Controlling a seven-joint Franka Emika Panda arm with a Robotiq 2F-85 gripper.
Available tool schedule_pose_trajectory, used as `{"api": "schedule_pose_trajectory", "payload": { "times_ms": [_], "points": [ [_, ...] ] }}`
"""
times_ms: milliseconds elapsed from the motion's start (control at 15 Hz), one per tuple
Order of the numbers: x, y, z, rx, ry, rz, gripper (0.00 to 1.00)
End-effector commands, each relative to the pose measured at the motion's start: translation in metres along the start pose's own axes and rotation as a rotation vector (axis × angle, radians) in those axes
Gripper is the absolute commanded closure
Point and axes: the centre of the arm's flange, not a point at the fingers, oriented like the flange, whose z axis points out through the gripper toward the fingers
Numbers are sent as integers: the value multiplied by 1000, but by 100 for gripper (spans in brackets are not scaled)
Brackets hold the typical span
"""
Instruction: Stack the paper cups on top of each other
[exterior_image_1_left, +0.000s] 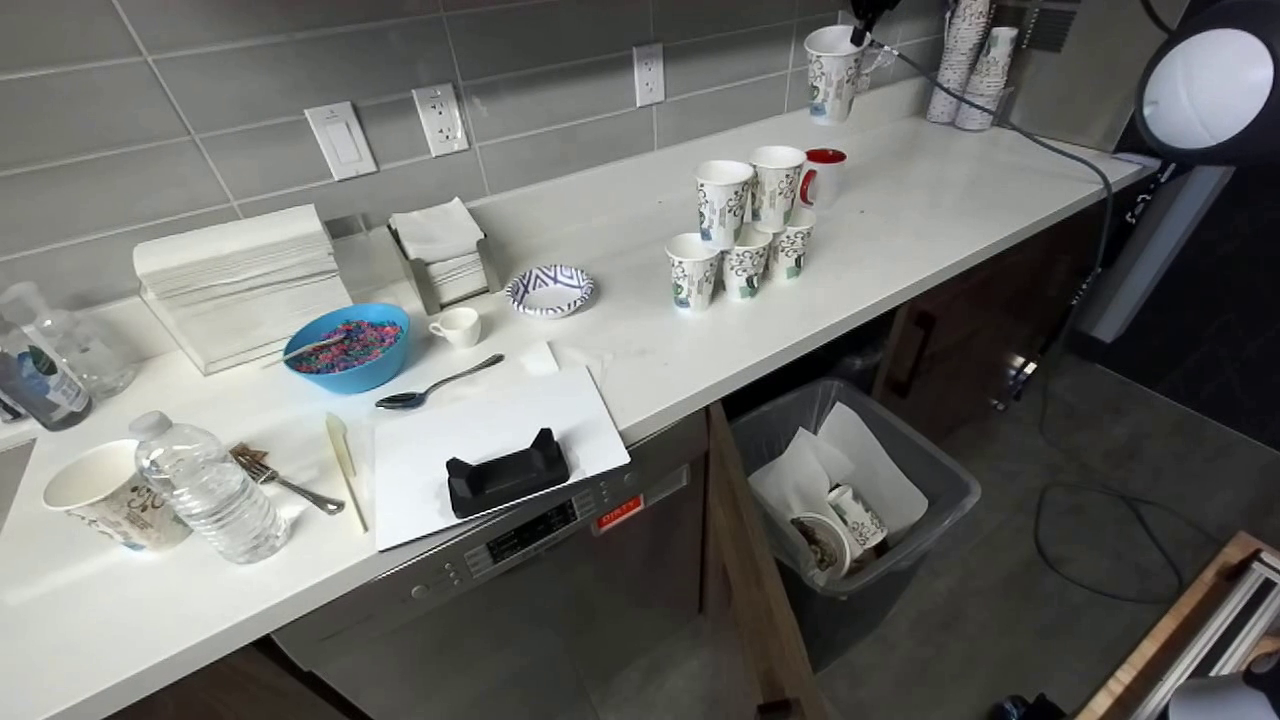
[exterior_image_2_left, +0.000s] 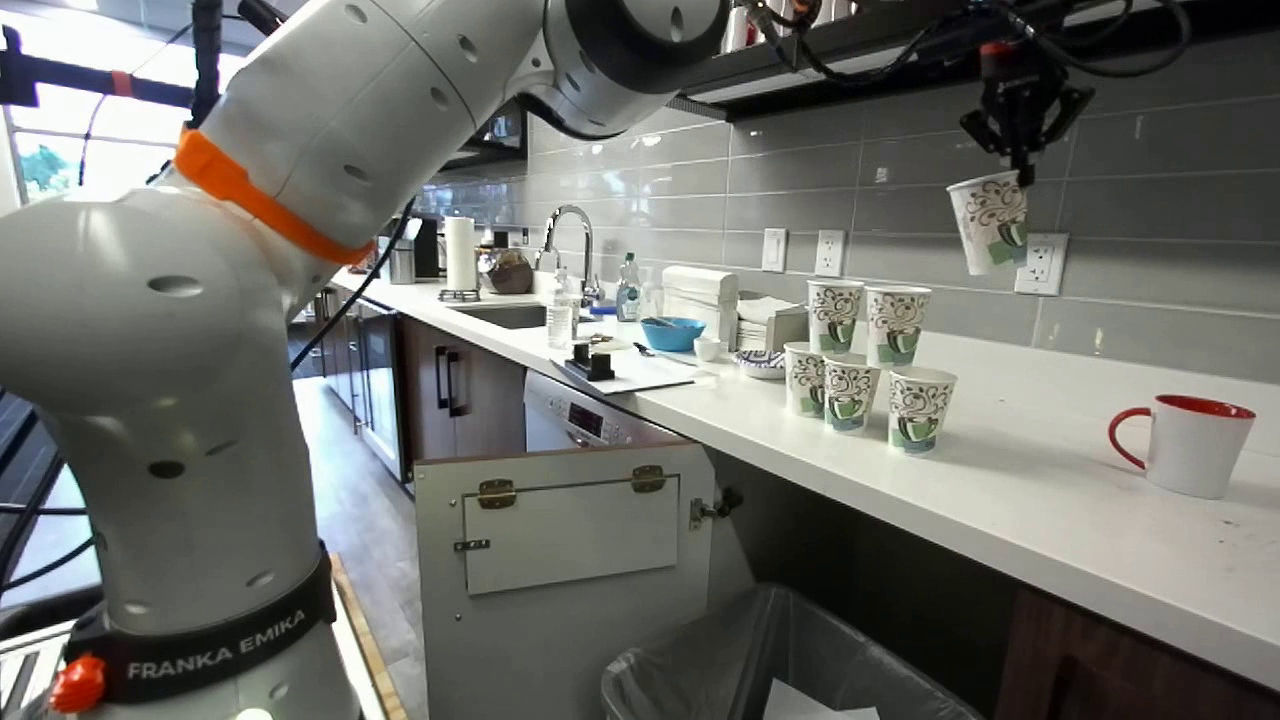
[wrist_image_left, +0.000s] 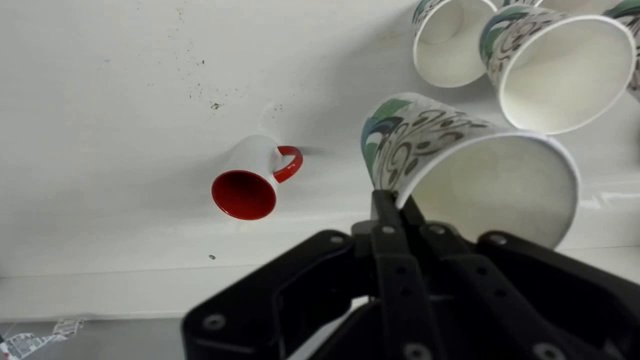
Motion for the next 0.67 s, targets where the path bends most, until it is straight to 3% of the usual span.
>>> {"api": "schedule_pose_trajectory", "payload": {
  "times_ms": [0, 333, 600],
  "points": [
    [-6, -31, -18, 36, -57, -95, 99],
    [-1, -83, -27, 95, -122, -196, 99],
    [-2, -115, -26, 130, -117, -239, 99]
  ]
}}
